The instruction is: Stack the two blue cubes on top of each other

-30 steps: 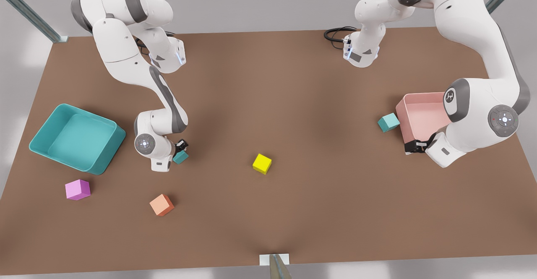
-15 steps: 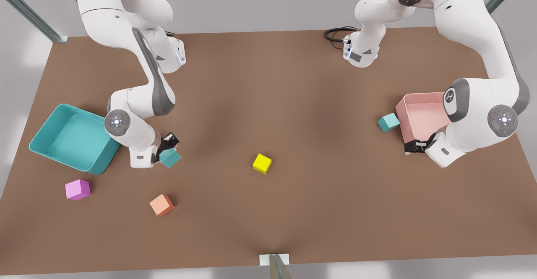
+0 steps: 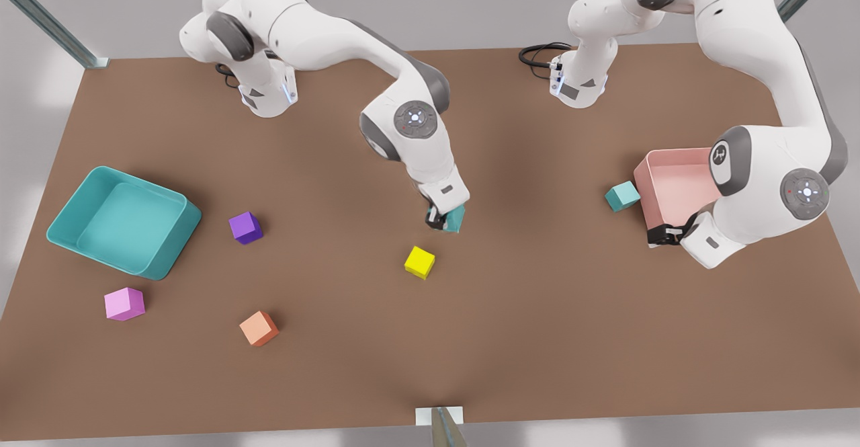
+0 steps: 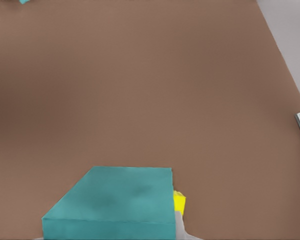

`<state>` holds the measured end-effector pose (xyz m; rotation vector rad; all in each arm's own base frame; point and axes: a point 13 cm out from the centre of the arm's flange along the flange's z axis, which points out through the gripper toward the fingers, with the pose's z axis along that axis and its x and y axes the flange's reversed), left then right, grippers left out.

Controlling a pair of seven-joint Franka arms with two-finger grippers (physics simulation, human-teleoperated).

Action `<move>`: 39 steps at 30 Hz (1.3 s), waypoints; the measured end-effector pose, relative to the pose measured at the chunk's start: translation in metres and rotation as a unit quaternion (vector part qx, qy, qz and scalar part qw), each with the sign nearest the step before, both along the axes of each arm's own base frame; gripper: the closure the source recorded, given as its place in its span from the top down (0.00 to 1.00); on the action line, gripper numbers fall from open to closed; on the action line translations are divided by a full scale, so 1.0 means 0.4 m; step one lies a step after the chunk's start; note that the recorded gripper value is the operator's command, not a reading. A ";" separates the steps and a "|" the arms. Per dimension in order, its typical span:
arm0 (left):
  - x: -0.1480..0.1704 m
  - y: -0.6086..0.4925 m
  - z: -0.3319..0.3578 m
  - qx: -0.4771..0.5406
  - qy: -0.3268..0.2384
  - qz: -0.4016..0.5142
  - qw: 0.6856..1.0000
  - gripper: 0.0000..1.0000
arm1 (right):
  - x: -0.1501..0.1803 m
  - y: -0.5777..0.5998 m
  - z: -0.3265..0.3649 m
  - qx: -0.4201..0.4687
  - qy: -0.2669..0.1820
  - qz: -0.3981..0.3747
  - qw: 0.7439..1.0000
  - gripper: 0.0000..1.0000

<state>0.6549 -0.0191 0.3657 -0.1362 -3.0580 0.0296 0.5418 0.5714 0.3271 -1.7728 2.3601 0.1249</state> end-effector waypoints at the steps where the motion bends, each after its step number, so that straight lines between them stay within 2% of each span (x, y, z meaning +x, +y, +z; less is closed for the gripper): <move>1: 0.000 0.001 -0.001 0.000 0.000 0.000 1.000 1.00 | -0.024 0.042 -0.041 0.000 0.000 0.007 1.000 0.29; 5: 0.000 0.001 -0.001 0.000 0.000 0.000 1.000 1.00 | -0.071 0.134 -0.204 -0.006 -0.004 0.016 1.000 0.29; 11: 0.000 0.005 -0.004 0.000 0.001 0.002 1.000 1.00 | -0.056 0.151 -0.431 -0.024 -0.018 0.005 1.000 0.29; 16: 0.001 0.019 -0.011 0.000 0.002 0.006 1.000 1.00 | -0.035 0.209 -0.507 -0.003 -0.046 0.003 0.999 0.29; 18: -0.033 0.047 0.005 0.004 0.012 0.014 1.000 1.00 | -0.028 0.221 -0.545 0.005 -0.053 0.001 0.999 0.29; 19: -0.086 0.027 0.022 0.008 0.019 0.006 1.000 1.00 | -0.028 0.224 -0.573 0.007 -0.054 0.000 0.998 0.29; 20: -0.192 0.000 0.013 0.020 0.033 -0.004 0.999 1.00 | -0.025 0.224 -0.593 0.008 -0.058 -0.002 0.998 0.29; 21: -0.274 -0.028 -0.002 0.029 0.042 -0.015 0.999 1.00 | -0.021 0.226 -0.601 0.010 -0.062 -0.003 0.998 0.36; 22: -0.316 -0.063 0.004 0.036 0.037 -0.028 0.998 1.00 | -0.015 0.229 -0.602 0.014 -0.067 -0.005 0.998 0.53; 23: -0.336 -0.101 0.024 0.040 0.026 -0.047 0.998 1.00 | -0.008 0.233 -0.599 0.018 -0.074 -0.009 0.997 0.75; 24: -0.349 -0.142 0.043 0.042 0.016 -0.071 0.996 1.00 | -0.001 0.236 -0.594 0.021 -0.082 -0.013 0.996 0.87; 26: -0.367 -0.209 0.033 0.042 0.007 -0.127 0.991 1.00 | 0.008 0.242 -0.584 0.026 -0.094 -0.026 0.995 1.00; 29: -0.418 -0.160 -0.142 0.035 0.037 -0.185 0.981 1.00 | 0.021 0.245 -0.570 0.033 -0.104 -0.051 0.993 1.00; 32: -0.477 0.051 -0.304 0.042 0.070 -0.203 0.976 1.00 | 0.029 0.246 -0.563 0.041 -0.106 -0.077 0.990 1.00; 33: -0.500 0.122 -0.346 0.042 0.076 -0.206 0.975 1.00 | 0.030 0.247 -0.562 0.045 -0.105 -0.085 0.990 0.60; 34: -0.514 0.187 -0.381 0.039 0.076 -0.210 0.974 1.00 | 0.026 0.253 -0.558 0.050 -0.100 -0.091 0.990 0.85; 35: -0.522 0.245 -0.410 0.035 0.073 -0.215 0.973 1.00 | 0.025 0.256 -0.554 0.054 -0.099 -0.098 0.989 1.00; 39: -0.607 0.400 -0.491 0.027 0.061 -0.250 0.966 1.00 | 0.023 0.258 -0.587 0.061 -0.098 -0.122 0.986 1.00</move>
